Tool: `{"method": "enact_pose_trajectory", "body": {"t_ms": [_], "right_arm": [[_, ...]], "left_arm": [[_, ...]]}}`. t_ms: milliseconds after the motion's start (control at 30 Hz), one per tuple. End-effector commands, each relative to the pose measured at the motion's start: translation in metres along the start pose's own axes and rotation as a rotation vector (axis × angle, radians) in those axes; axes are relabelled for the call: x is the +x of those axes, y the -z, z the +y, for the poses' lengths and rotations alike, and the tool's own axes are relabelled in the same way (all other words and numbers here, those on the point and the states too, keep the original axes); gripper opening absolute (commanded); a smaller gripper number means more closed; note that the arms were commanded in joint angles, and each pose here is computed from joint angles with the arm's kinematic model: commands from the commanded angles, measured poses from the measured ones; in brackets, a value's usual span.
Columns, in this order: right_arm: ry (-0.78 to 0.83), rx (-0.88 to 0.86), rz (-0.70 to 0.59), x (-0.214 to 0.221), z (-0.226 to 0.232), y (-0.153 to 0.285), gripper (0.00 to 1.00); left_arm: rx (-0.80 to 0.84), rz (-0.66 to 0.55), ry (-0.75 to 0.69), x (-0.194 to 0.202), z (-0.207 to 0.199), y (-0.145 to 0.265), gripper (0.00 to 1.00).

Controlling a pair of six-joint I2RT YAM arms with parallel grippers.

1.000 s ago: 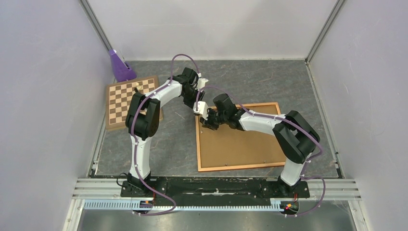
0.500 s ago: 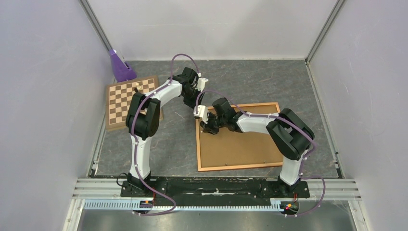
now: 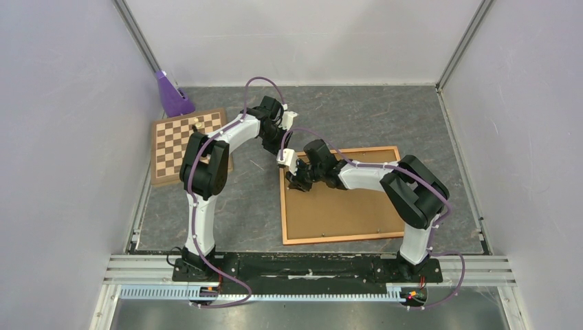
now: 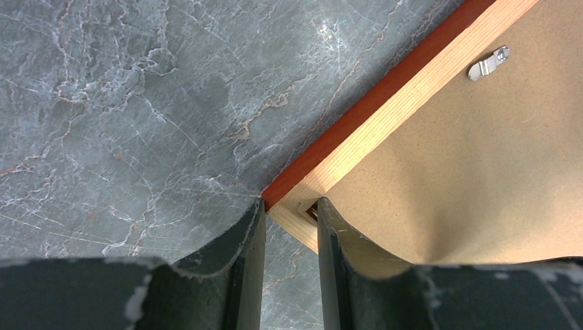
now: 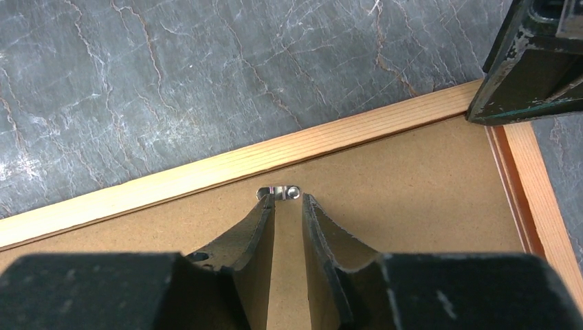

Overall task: Put the photo into the frame
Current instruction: Install the photo frame at the center of the board.

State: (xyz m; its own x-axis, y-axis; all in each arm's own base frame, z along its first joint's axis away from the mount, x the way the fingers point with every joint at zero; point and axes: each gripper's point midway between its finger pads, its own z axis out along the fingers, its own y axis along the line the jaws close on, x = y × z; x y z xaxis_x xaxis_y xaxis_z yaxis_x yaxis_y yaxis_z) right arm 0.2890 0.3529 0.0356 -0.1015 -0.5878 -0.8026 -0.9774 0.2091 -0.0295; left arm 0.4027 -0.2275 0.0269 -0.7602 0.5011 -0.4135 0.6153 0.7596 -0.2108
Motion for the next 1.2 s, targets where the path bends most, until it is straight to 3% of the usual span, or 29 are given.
{"method": "enact_pose_trajectory", "body": {"t_ms": [0, 467, 1167], "right_arm": [[0.001, 0.006, -0.036, -0.011, -0.001, -0.003, 0.24], [-0.01, -0.017, -0.01, -0.001, 0.006, -0.014, 0.24], [-0.033, 0.13, 0.125, 0.034, -0.019, -0.016, 0.21]], "left_arm": [[0.01, -0.033, -0.021, -0.01, 0.002, -0.005, 0.17], [0.01, -0.033, -0.024, -0.01, 0.003, -0.006, 0.17], [0.017, -0.027, -0.03, -0.006, 0.001, -0.005, 0.16]]}}
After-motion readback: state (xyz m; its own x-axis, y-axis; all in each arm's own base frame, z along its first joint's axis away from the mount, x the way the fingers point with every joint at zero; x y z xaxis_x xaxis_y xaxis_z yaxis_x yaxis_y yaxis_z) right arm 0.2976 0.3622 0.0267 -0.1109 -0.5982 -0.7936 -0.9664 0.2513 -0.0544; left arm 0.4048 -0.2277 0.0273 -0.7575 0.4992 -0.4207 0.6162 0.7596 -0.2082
